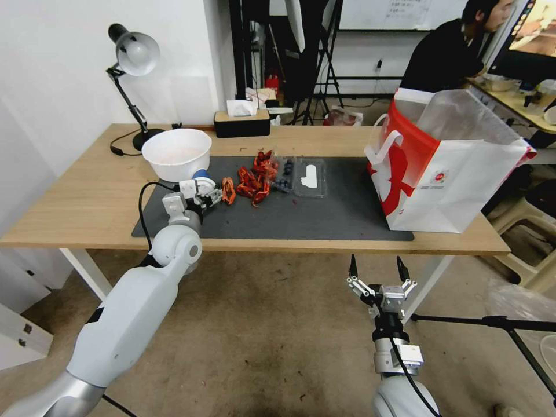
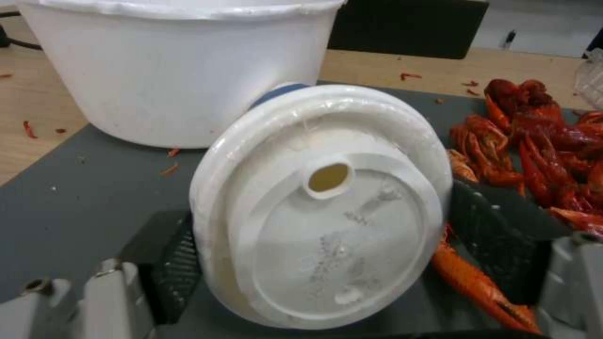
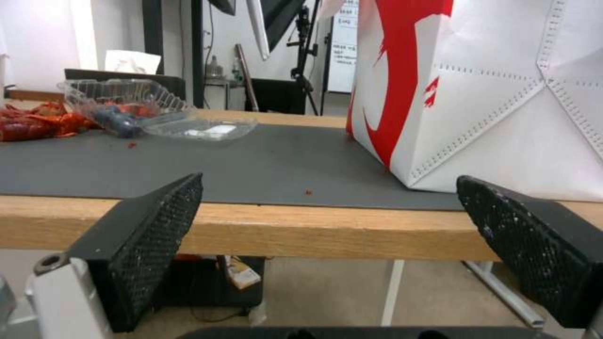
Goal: Pick up the trash from the table and place it into the takeout bag.
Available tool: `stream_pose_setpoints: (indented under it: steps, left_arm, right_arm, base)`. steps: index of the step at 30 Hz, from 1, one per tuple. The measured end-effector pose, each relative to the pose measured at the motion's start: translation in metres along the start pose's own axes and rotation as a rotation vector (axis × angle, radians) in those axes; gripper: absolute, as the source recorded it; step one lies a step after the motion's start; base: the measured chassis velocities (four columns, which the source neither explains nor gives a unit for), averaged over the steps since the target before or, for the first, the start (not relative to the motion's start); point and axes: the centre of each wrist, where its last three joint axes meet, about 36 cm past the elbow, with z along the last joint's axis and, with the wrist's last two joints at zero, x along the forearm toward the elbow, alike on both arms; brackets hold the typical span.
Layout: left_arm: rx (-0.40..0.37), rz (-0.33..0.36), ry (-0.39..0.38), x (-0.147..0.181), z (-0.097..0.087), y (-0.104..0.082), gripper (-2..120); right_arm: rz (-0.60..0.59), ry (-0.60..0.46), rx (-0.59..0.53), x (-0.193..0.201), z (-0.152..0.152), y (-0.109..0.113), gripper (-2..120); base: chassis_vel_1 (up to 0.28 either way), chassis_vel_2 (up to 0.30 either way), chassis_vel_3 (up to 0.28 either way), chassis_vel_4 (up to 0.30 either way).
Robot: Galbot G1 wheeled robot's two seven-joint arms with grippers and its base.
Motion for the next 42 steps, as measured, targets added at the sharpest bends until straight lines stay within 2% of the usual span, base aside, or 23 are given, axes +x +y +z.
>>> stream_pose_setpoints:
  steps: [3, 9, 15, 17, 18, 19, 20, 21, 23, 24, 26, 27, 29, 31, 33, 35, 38, 39, 41, 42]
  left_arm:
    - [-0.005, 0.004, 0.0, 0.001, 0.003, 0.0, 73]
    - [-0.028, 0.018, -0.009, 0.004, 0.007, 0.003, 63]
    - [-0.051, 0.076, -0.047, 0.008, 0.013, 0.013, 62]
    - [-0.056, 0.139, -0.084, 0.01, 0.016, 0.021, 62]
    - [-0.058, 0.217, -0.128, 0.011, 0.018, 0.028, 62]
    - [-0.058, 0.217, -0.128, 0.011, 0.018, 0.028, 62]
    - [-0.06, 0.285, -0.164, 0.01, 0.019, 0.034, 62]
    - [-0.062, 0.316, -0.183, 0.01, 0.019, 0.037, 62]
    - [-0.078, 0.503, -0.302, 0.004, 0.021, 0.05, 62]
    - [-0.078, 0.503, -0.302, 0.004, 0.021, 0.05, 62]
    - [-0.1, 0.623, -0.366, -0.003, 0.02, 0.052, 62]
    - [-0.1, 0.623, -0.366, -0.003, 0.02, 0.052, 62]
    - [-0.116, 0.74, -0.41, -0.008, 0.02, 0.044, 62]
    - [-0.12, 0.759, -0.419, -0.01, 0.018, 0.041, 62]
    - [-0.141, 0.836, -0.437, -0.017, 0.01, 0.029, 62]
    - [-0.144, 0.847, -0.438, -0.018, 0.008, 0.027, 62]
    - [-0.162, 0.907, -0.447, -0.029, -0.008, 0.009, 62]
    - [-0.162, 0.907, -0.447, -0.029, -0.008, 0.009, 62]
    - [-0.175, 0.942, -0.46, -0.036, -0.023, -0.005, 62]
    - [-0.175, 0.942, -0.46, -0.036, -0.023, -0.005, 62]
  right_arm:
    - [0.0, 0.0, -0.001, 0.001, 0.0, 0.001, 100]
    - [0.0, 0.001, 0.0, 0.001, 0.0, 0.001, 100]
    - [0.0, 0.001, 0.0, 0.002, 0.001, 0.001, 100]
    - [0.0, 0.001, 0.0, 0.002, 0.001, 0.001, 100]
    - [0.0, 0.001, 0.0, 0.002, 0.001, 0.001, 100]
    - [0.0, 0.001, 0.0, 0.002, 0.001, 0.001, 100]
    - [0.001, 0.002, 0.001, 0.002, 0.002, 0.001, 100]
    - [0.001, 0.002, 0.001, 0.002, 0.002, 0.001, 100]
    - [0.001, 0.002, 0.001, 0.002, 0.003, 0.002, 100]
    - [0.001, 0.002, 0.001, 0.002, 0.003, 0.002, 100]
    - [0.002, 0.001, 0.001, 0.002, 0.003, 0.002, 100]
    - [0.002, 0.001, 0.001, 0.002, 0.003, 0.002, 100]
    - [0.003, 0.001, 0.001, 0.001, 0.003, 0.002, 100]
    - [0.004, 0.001, 0.001, 0.001, 0.003, 0.001, 100]
    - [0.005, 0.0, 0.003, 0.001, 0.003, 0.001, 100]
    - [0.005, 0.0, 0.004, 0.001, 0.003, 0.0, 100]
    - [0.009, -0.006, 0.004, 0.0, 0.001, 0.0, 100]
    - [0.009, -0.006, 0.004, 0.0, 0.001, 0.0, 100]
    - [0.011, -0.008, 0.003, -0.001, 0.001, 0.0, 100]
    - [0.011, -0.008, 0.003, -0.001, 0.001, 0.0, 100]
  base:
    - [0.0, 0.0, 0.0, 0.0]
    - [0.0, 0.0, 0.0, 0.0]
    - [0.0, 0.0, 0.0, 0.0]
    - [0.0, 0.0, 0.0, 0.0]
    - [0.0, 0.0, 0.0, 0.0]
    - [0.0, 0.0, 0.0, 0.0]
    - [0.0, 0.0, 0.0, 0.0]
    - [0.0, 0.0, 0.0, 0.0]
    - [0.0, 0.0, 0.0, 0.0]
    - [0.0, 0.0, 0.0, 0.0]
    - [0.0, 0.0, 0.0, 0.0]
    - [0.0, 0.0, 0.0, 0.0]
    - [0.0, 0.0, 0.0, 0.0]
    - [0.0, 0.0, 0.0, 0.0]
    - [0.0, 0.0, 0.0, 0.0]
    - [0.0, 0.0, 0.0, 0.0]
    - [0.0, 0.0, 0.0, 0.0]
    - [0.0, 0.0, 0.0, 0.0]
    - [0.0, 0.0, 0.0, 0.0]
    - [0.0, 0.0, 0.0, 0.0]
